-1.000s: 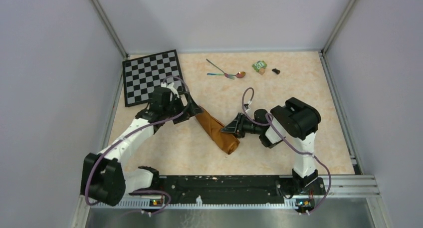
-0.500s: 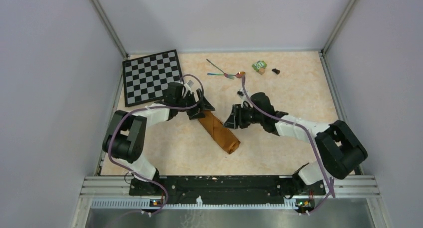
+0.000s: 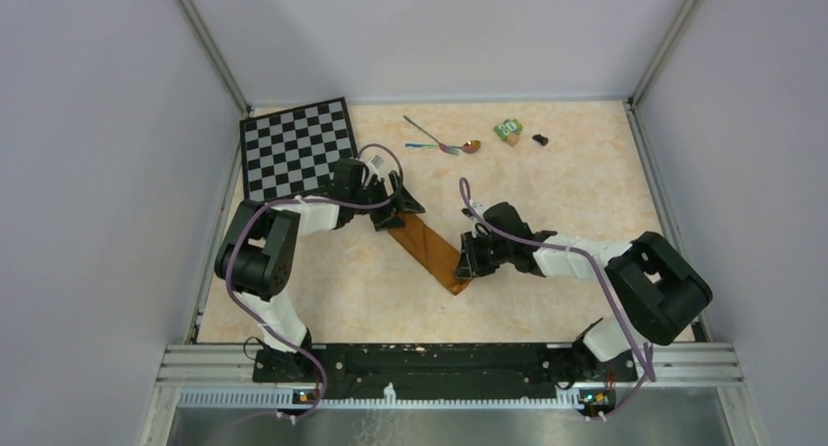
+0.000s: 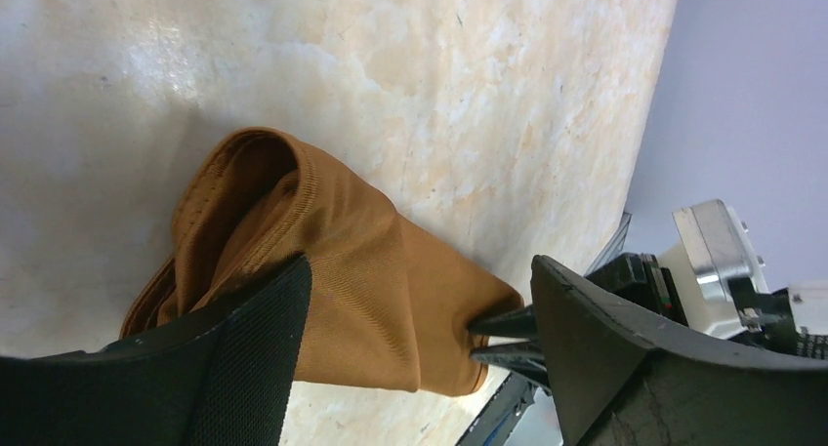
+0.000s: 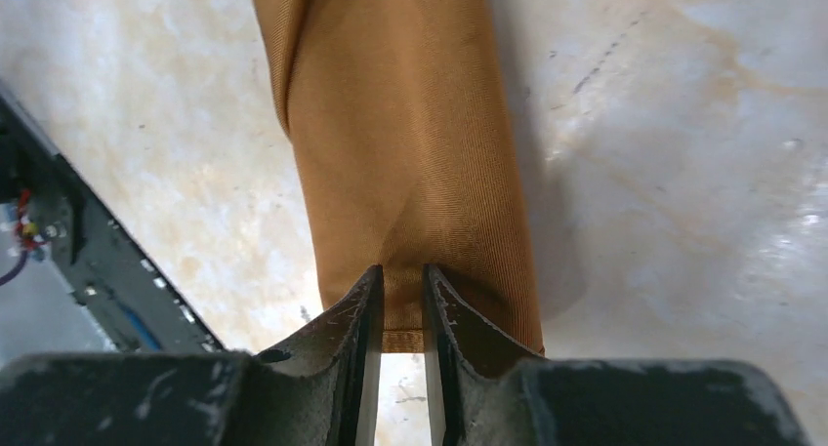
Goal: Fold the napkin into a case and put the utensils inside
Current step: Smooth out the smaller rectangle-folded napkin at the center of the board.
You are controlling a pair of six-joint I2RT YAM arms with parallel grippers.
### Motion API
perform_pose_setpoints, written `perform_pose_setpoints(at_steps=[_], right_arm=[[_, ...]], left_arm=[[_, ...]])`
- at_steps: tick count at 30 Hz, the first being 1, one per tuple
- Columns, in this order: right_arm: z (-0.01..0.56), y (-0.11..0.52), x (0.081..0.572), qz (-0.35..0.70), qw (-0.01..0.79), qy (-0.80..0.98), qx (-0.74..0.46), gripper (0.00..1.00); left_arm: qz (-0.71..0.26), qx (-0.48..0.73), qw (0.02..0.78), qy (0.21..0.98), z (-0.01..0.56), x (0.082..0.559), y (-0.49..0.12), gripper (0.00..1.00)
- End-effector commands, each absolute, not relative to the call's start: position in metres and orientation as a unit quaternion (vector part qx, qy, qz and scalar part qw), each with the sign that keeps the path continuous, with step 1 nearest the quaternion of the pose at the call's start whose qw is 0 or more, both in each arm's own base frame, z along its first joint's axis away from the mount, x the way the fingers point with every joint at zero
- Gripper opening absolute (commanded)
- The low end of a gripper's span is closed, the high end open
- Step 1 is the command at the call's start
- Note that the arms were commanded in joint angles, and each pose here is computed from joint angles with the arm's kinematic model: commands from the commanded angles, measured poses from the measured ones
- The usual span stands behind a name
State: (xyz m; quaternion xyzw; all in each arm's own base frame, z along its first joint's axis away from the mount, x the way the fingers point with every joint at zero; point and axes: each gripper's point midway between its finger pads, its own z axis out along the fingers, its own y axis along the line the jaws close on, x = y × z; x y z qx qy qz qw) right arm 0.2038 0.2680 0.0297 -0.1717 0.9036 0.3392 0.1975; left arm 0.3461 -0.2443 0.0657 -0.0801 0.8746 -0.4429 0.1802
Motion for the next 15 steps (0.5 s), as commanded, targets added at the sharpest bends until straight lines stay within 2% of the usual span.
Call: perform_pose_setpoints(at_steps=[1, 5, 8, 10, 15], right_arm=[[0.037, 0.258, 0.223, 0.296, 0.238, 0.906, -0.188, 0.21], [0.069, 0.272, 0.217, 0.318, 0.243, 0.894, -0.202, 0.25], [0.088, 0.288, 0.209, 0.371, 0.238, 0.876, -0.195, 0.28], [0.079, 0.292, 0.205, 0.388, 0.225, 0.875, -0.182, 0.30], [0.023, 0.266, 0.210, 0.340, 0.212, 0.904, -0.146, 0.32]], left_arm=[[-0.468, -0.042, 0.214, 0.856, 0.103, 0.352, -0.249, 0.88], [-0.450, -0.065, 0.214, 0.865, 0.086, 0.360, -0.245, 0.88], [-0.424, -0.085, 0.212, 0.876, 0.062, 0.367, -0.239, 0.88], [-0.412, -0.091, 0.209, 0.882, 0.051, 0.368, -0.236, 0.88], [-0.401, -0.078, 0.219, 0.886, 0.056, 0.365, -0.233, 0.88]])
